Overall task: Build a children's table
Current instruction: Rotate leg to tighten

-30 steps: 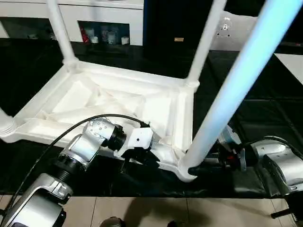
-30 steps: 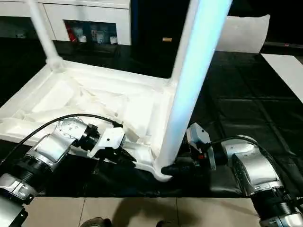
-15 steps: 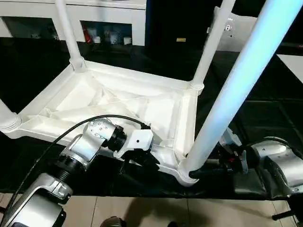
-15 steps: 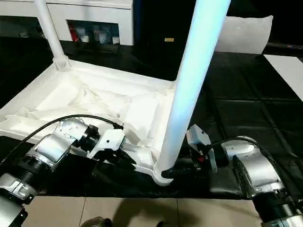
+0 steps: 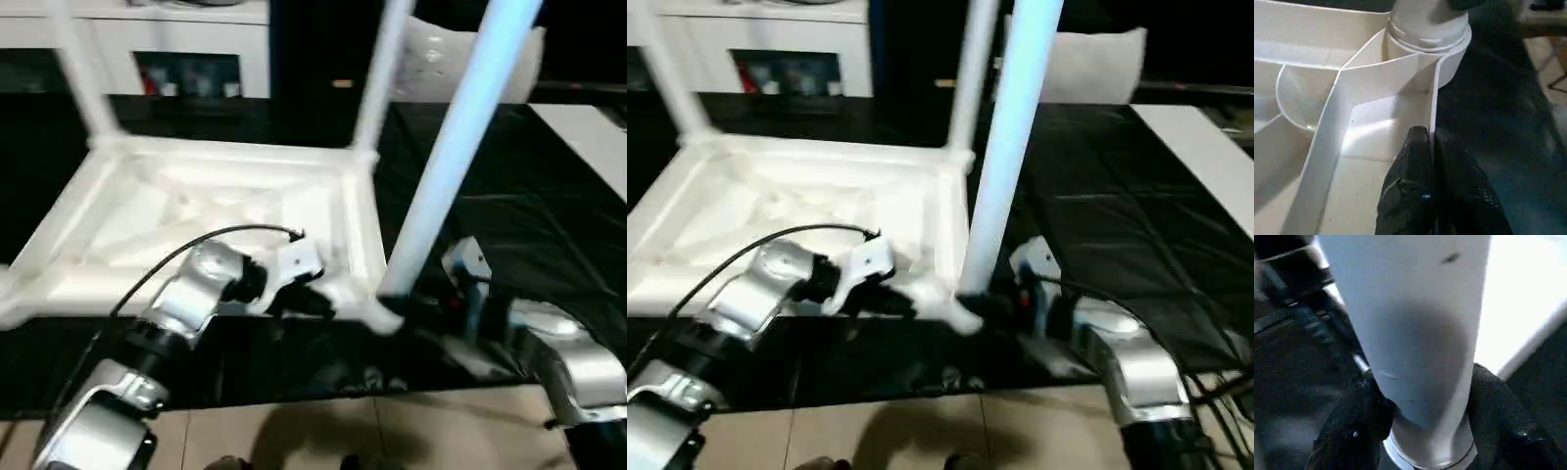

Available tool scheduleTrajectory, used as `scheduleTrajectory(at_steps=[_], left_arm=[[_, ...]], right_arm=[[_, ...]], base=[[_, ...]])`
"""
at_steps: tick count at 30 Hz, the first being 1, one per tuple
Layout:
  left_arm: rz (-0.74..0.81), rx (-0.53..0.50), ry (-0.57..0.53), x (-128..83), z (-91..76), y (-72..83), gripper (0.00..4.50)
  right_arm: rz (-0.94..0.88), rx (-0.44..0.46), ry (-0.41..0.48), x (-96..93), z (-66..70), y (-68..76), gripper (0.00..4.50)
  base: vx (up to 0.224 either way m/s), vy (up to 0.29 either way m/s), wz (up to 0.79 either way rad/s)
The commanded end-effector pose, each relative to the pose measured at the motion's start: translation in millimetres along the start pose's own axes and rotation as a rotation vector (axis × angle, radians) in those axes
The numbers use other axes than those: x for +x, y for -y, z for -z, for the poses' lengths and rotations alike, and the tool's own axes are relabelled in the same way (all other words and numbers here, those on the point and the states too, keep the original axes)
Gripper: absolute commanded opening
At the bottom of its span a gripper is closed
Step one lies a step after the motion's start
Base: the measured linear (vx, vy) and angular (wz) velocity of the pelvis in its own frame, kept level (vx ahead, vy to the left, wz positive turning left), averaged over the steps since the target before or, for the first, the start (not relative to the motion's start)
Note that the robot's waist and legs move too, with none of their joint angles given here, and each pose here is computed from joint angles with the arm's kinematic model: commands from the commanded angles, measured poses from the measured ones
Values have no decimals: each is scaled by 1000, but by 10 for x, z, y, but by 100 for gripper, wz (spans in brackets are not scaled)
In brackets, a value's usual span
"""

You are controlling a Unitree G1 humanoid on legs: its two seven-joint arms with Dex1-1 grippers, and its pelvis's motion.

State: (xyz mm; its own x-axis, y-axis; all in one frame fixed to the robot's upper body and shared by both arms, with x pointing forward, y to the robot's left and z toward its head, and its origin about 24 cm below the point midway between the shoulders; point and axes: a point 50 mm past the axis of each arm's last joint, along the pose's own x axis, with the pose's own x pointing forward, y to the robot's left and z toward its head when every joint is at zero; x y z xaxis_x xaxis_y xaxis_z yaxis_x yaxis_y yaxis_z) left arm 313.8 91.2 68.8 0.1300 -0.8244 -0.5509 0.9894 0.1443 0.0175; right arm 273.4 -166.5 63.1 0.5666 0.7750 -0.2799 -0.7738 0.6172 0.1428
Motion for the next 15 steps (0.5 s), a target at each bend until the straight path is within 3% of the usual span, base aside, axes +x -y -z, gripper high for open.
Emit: scheduleTrajectory(at_steps=[1,4,10,11,15], left_arm=[[-55,2,91,294,-326,25,0],[-173,-63,118,398,-453,-27,0],[-314,-91,147,468,-585,-101,0],[-326,-86,151,473,-600,-106,0],[-324,-79,148,468,-597,-102,0]], right_arm=[[0,74,-30,368,116,-223,203],[234,175,-1,553,103,-165,200],[441,278,78,757,-18,-99,198],[450,292,116,782,-60,-98,254],[479,264,122,779,-80,-84,298]], base=[[0,0,0],[0,0,0],[0,0,0],[0,0,0],[0,0,0]])
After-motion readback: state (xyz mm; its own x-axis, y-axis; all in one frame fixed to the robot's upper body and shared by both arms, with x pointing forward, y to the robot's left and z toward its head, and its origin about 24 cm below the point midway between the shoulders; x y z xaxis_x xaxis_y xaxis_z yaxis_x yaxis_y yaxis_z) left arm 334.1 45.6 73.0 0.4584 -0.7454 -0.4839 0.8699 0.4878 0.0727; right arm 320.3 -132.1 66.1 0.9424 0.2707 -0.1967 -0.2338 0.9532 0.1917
